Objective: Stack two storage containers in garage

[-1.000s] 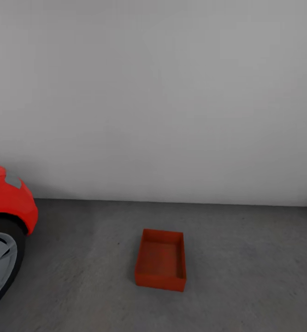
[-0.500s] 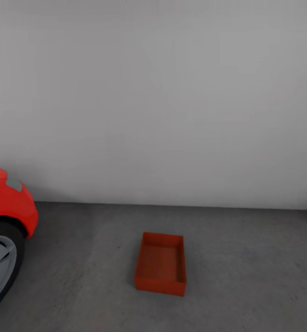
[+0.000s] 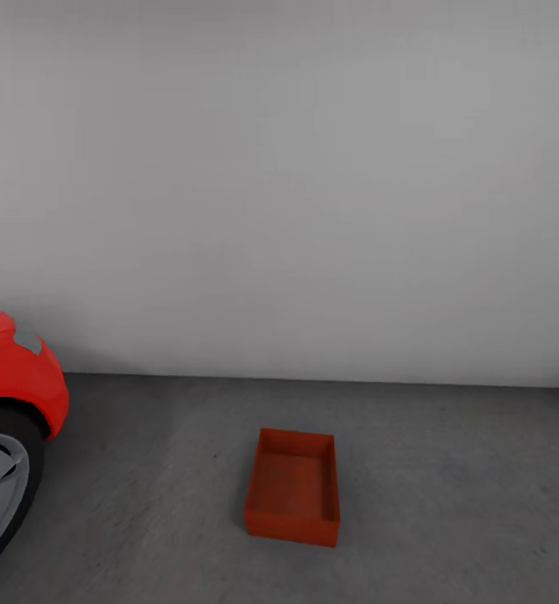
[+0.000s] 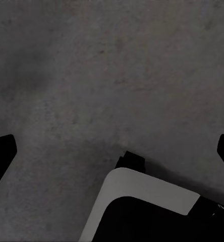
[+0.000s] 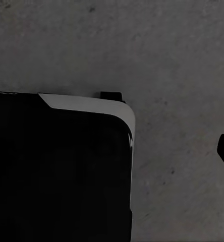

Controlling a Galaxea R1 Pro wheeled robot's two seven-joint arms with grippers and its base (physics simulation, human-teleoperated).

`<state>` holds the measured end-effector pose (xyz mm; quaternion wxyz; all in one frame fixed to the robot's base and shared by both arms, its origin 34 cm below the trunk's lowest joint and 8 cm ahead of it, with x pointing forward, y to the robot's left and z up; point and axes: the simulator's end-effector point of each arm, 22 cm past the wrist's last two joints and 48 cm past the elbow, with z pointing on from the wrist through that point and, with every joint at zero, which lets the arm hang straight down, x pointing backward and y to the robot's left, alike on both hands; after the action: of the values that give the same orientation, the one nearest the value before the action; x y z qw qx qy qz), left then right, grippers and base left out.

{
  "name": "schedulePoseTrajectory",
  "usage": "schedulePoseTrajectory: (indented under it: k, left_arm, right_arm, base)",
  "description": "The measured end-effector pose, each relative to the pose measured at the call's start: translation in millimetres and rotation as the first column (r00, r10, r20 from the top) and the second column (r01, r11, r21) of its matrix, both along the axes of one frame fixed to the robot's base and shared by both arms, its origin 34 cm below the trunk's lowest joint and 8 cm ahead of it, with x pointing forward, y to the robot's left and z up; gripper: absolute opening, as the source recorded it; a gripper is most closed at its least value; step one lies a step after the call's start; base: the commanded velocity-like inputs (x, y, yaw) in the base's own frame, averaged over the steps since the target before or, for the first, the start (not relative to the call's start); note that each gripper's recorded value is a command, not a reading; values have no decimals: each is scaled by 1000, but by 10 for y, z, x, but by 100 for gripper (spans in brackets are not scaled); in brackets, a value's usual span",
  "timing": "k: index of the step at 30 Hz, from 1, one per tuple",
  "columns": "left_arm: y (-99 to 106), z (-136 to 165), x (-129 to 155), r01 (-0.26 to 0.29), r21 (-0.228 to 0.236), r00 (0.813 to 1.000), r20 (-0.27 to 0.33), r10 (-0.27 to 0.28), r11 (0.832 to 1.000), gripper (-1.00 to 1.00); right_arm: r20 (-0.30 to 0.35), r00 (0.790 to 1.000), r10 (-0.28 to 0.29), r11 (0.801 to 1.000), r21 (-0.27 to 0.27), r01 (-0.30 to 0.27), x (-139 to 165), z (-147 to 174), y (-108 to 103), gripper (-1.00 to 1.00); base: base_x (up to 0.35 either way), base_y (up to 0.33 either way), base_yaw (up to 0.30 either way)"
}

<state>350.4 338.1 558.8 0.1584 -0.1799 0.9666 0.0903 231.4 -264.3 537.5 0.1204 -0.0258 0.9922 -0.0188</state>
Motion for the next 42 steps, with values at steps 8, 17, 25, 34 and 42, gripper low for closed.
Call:
schedulePoseTrajectory:
  k: [8,17,25,34,42]
  left_arm:
    - [0,28,46,0,0,1000,13,0,1000,100]
    - [0,60,96,0,0,1000,27,0,1000,100]
    - [0,89,143,0,0,999,40,0,1000,100]
    - [0,122,193,0,0,999,54,0,1000,100]
    - [0,153,237,0,0,998,67,0,1000,100]
  right_arm:
    - [14,1000,0,1000,0,0,52,13,0,100]
    - [29,1000,0,1000,0,0,107,28,0,100]
    - [42,999,0,1000,0,0,156,42,0,100]
    - [56,998,0,1000,0,0,211,59,0,100]
    - [68,998,0,1000,0,0,257,73,0,100]
  base:
    - [0,0,0]
    - [0,0,0]
    - [0,0,0]
    - [0,0,0]
    - [0,0,0]
